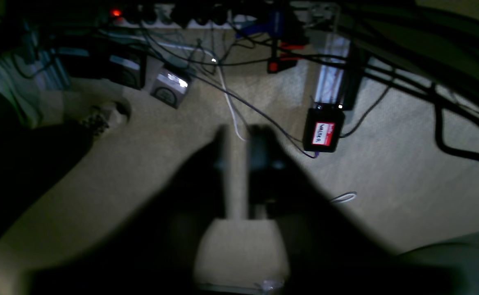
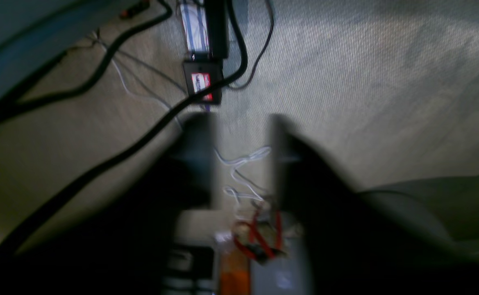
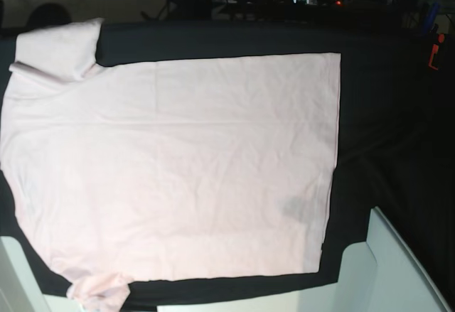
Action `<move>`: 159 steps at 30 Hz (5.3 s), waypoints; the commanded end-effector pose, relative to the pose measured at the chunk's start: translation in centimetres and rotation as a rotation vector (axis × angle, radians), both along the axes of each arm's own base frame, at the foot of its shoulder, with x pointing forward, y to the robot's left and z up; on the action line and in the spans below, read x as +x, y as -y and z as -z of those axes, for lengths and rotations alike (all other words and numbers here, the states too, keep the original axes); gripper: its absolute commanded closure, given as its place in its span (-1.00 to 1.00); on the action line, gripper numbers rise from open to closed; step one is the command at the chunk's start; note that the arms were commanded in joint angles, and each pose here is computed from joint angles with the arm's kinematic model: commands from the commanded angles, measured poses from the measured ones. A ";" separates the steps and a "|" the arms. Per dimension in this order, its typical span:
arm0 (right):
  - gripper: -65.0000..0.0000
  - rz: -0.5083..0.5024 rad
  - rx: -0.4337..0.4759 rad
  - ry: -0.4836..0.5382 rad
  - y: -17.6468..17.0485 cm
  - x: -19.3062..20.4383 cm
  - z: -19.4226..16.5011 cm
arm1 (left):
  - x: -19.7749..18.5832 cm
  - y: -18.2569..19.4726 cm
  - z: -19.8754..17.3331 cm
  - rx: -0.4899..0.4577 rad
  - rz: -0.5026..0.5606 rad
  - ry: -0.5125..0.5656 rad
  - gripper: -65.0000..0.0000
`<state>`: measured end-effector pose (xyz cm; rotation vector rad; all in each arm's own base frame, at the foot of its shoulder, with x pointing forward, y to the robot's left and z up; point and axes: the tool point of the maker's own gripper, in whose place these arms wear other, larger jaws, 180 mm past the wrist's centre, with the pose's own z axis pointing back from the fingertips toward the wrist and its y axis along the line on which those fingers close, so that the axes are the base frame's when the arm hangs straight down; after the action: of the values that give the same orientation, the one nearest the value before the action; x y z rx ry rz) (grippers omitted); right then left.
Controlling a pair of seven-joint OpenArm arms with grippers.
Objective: Fold the T-shirt properly
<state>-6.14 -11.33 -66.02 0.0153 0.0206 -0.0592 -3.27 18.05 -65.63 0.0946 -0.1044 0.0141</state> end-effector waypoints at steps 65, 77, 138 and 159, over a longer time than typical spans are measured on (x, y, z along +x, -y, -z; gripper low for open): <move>-0.19 0.253 -0.343 0.478 23.8 19.3 -27.9 | 20.0 -12.3 -26.3 0.388 0.122 0.908 1.00; -0.19 0.379 -0.129 0.415 22.1 18.9 -23.5 | 19.9 -12.5 -25.4 0.384 0.112 0.890 1.00; 0.10 0.448 0.195 0.435 20.6 19.5 -15.9 | 19.9 -12.8 -25.5 0.388 0.120 0.888 1.00; 1.00 0.450 0.200 0.418 20.3 19.1 -15.6 | 18.6 -13.0 -23.4 0.239 -0.128 0.816 -0.07</move>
<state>13.76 -31.99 -50.08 0.2319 -0.4439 -0.5231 14.96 30.64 -43.02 0.3205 -0.8861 0.1704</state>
